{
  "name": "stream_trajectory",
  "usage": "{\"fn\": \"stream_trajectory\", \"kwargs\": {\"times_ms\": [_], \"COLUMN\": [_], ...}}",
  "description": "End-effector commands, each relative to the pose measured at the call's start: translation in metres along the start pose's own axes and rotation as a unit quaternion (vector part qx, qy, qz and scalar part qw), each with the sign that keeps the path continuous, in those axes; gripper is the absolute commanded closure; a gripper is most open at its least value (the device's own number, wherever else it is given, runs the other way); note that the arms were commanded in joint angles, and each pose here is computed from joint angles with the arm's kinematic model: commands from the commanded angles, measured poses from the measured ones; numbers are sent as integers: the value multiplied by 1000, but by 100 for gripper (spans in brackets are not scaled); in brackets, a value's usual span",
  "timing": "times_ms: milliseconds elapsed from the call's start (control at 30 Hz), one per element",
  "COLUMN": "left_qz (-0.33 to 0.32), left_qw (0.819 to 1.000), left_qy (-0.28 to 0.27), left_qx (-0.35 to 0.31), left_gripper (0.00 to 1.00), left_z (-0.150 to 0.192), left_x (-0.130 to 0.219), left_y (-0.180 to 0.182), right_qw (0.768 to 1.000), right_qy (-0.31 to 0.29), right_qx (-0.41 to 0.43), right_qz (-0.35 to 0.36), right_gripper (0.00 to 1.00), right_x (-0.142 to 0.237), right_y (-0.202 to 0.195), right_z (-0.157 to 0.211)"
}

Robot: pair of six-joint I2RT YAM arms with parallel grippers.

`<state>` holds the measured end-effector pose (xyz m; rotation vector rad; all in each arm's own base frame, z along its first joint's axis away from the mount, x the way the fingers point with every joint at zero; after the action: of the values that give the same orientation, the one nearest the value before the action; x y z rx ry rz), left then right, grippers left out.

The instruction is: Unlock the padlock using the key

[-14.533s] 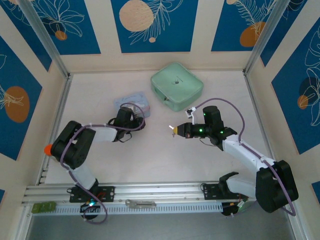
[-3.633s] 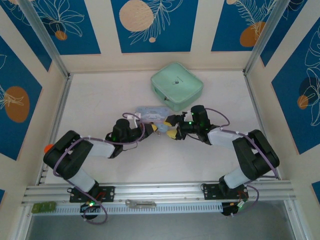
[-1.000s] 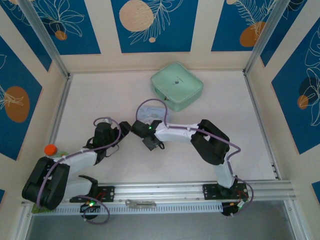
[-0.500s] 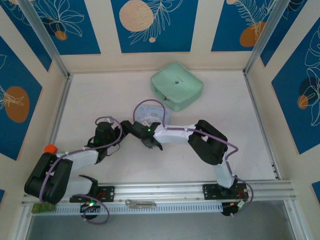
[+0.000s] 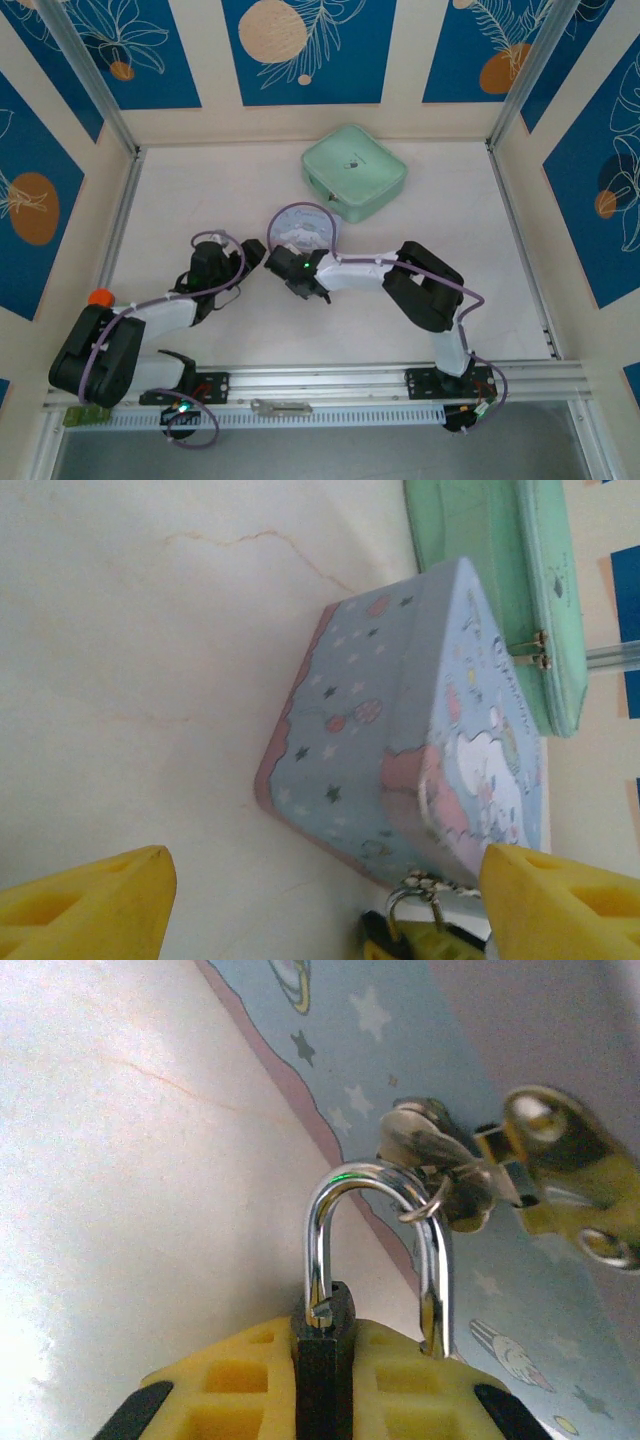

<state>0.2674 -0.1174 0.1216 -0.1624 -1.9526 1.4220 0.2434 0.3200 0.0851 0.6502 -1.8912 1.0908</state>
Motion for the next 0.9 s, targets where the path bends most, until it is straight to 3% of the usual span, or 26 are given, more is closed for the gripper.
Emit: {"fn": "stream_trajectory", "kwargs": {"times_ms": [0, 233, 500, 867], "left_qz": [24, 17, 65, 75], "left_qw": [999, 999, 996, 993], "left_qy": [-21, -11, 63, 91], "left_qx": [-31, -28, -7, 20], "left_gripper": [21, 23, 45, 50], "left_z": [-15, -24, -13, 1], "left_x": [-7, -29, -52, -48], "left_y": [-24, -24, -24, -5], "right_qw": [998, 993, 991, 987], "right_qy": [-43, -81, -102, -129], "right_qx": [17, 66, 69, 78], "right_qz": [-39, -54, -53, -48], "right_gripper": [98, 100, 100, 100], "right_x": [7, 5, 4, 0], "right_y": [-4, -5, -14, -22], "right_z": [-5, -12, -21, -39]}}
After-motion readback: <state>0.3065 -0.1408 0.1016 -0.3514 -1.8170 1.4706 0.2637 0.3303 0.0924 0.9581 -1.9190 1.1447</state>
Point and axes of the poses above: each hand's point on the last joint's axis, 136 mm out from that joint toward the fingers, its own x axis back along the fingers, its own y axis along the line the jaws close on, z = x × y, the point moved 7 cm from there along x, back along the fingers, and after that the axes turned 15 degrees about x, right-handed, at the moved point
